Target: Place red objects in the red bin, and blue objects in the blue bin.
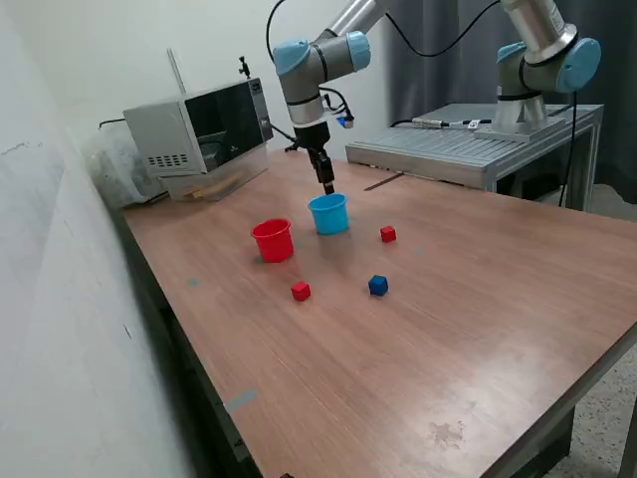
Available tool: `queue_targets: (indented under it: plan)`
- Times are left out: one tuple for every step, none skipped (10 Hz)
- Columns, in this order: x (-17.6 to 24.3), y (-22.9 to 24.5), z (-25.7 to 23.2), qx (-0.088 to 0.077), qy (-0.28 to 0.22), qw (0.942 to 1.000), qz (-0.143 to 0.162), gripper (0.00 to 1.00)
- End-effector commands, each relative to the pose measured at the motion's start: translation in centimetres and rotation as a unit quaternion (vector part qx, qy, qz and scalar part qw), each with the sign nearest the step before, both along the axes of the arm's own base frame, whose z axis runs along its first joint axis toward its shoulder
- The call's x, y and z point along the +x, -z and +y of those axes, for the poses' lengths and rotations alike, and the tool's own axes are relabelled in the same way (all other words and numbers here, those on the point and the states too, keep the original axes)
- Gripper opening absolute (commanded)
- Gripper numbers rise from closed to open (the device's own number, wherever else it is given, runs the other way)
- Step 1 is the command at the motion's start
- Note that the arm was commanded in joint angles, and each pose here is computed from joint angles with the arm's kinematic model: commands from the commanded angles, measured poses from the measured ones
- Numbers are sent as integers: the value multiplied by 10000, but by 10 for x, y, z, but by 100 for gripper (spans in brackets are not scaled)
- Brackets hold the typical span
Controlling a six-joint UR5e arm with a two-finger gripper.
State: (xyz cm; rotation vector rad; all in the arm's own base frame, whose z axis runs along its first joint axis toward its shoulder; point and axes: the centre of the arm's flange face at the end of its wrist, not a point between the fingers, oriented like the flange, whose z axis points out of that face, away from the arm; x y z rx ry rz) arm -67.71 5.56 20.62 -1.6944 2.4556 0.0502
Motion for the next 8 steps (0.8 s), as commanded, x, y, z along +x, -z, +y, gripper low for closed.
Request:
queue_targets:
  plan:
    - [-14, -23, -40, 18, -349, 9991, 229, 100]
    - [-22, -45, -63, -10, -682, 9967, 431, 100]
    - [-29, -65, -107, -340, -1262, 9892, 667, 100]
    - [-35, -83, -153, -770, -1950, 9734, 923, 100]
    - [-38, -92, -166, -823, -2092, 9690, 1027, 100]
    - [-40, -94, -185, -888, -2260, 9640, 1082, 100]
    - [-44, -88, -203, -1026, -2460, 9577, 1083, 100]
    - [-47, -74, -226, -1085, -2667, 9523, 1013, 100]
